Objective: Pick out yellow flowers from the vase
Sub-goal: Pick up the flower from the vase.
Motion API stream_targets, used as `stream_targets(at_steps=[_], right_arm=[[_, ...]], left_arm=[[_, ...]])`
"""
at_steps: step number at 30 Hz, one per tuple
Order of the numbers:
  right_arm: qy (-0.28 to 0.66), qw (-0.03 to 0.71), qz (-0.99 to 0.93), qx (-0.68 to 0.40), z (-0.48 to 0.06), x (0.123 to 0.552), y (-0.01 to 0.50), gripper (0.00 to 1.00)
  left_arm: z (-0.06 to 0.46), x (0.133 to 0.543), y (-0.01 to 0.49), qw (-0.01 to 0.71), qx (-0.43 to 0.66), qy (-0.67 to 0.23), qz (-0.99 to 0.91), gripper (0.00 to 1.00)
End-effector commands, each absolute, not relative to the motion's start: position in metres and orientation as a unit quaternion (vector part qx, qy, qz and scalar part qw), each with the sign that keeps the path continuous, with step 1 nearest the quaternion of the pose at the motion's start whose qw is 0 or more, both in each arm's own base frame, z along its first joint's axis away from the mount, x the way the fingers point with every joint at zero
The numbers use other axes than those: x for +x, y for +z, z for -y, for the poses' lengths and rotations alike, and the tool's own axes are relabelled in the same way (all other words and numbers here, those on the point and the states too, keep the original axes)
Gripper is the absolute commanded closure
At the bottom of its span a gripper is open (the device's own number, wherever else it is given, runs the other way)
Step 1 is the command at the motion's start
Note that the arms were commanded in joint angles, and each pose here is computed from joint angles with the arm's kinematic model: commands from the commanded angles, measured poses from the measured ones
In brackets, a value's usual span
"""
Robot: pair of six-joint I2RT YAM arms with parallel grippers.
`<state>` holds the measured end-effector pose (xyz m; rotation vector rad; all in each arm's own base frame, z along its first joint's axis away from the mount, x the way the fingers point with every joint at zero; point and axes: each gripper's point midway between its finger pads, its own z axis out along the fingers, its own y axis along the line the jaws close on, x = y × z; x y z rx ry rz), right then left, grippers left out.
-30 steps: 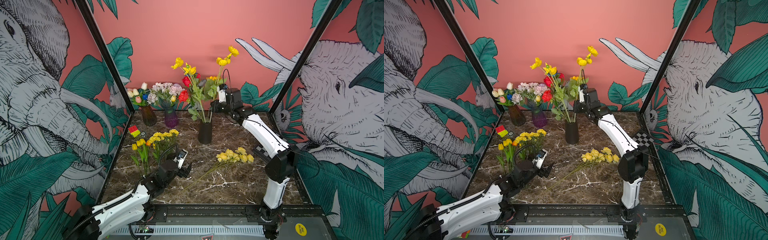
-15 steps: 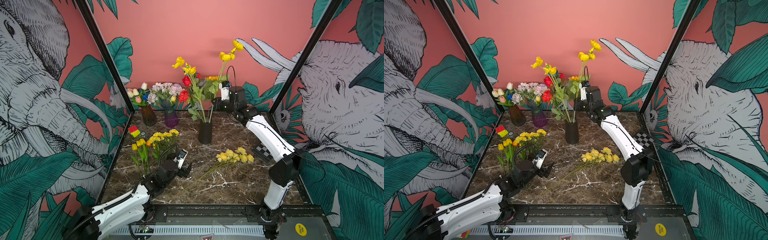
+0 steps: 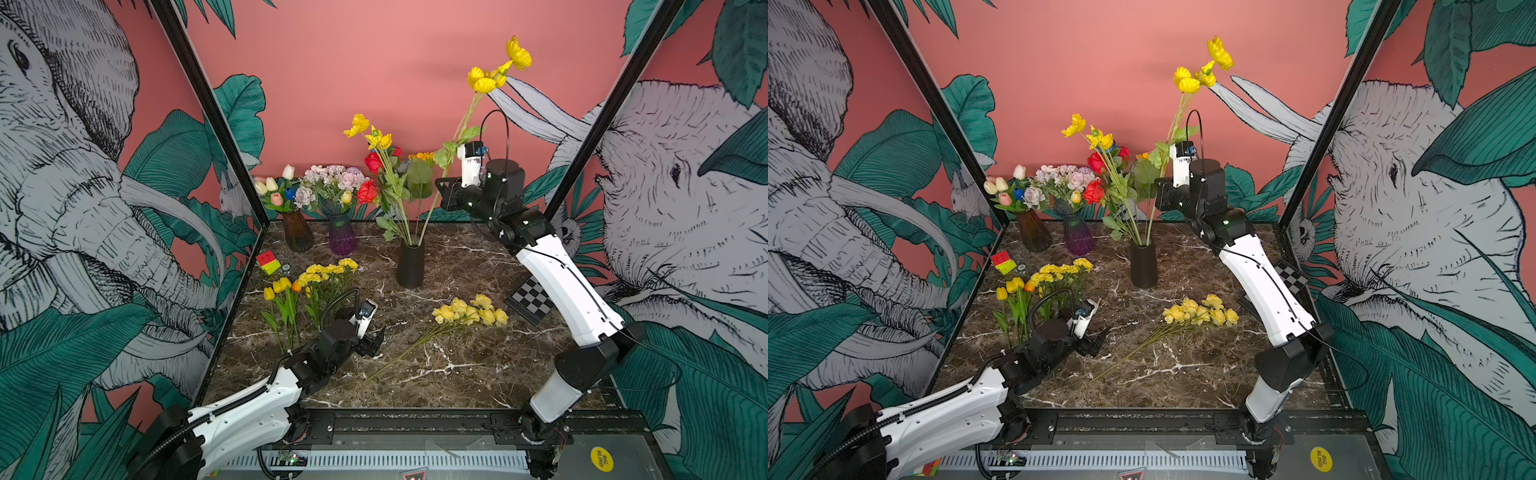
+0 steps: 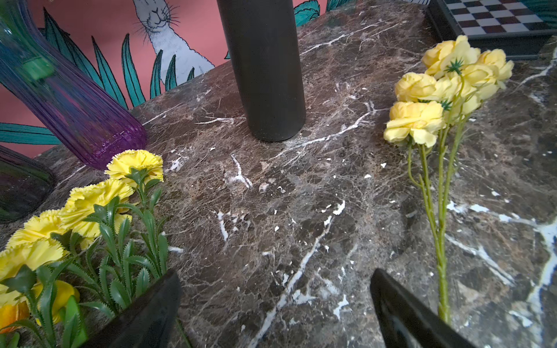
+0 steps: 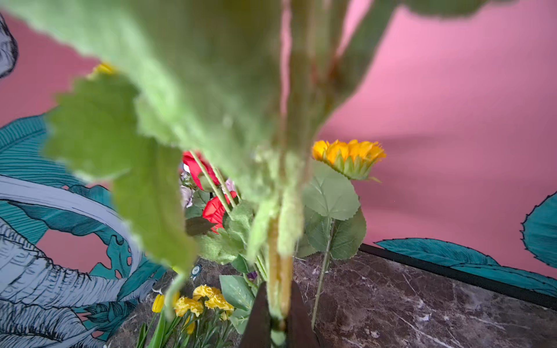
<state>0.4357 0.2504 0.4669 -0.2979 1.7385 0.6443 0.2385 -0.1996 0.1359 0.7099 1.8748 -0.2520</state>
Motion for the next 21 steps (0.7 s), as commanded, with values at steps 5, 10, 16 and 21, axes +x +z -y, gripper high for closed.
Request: stream_targets(at_steps=[5, 10, 16, 21], right_arm=[[0.288, 0.650, -0.696, -0.106, -0.218, 0.389, 0.533, 1.00], [0.290, 0.668, -0.680, -0.087, -0.197, 0.360, 0.541, 1.00], [0.312, 0.654, -0.688, -0.037, -0.169, 0.320, 0.498, 1.00], [0.314, 0.628, -0.712, -0.004, -0.155, 0.303, 0.437, 1.00]], left_arm=[[0.203, 0.243, 0.148, 0.546, 0.292, -0.110, -0.777, 0.01], [0.207, 0.242, 0.150, 0.549, 0.292, -0.125, -0.773, 0.01], [0.205, 0.242, 0.152, 0.558, 0.286, -0.126, -0.769, 0.01], [0.211, 0.240, 0.158, 0.564, 0.300, -0.136, -0.757, 0.01]])
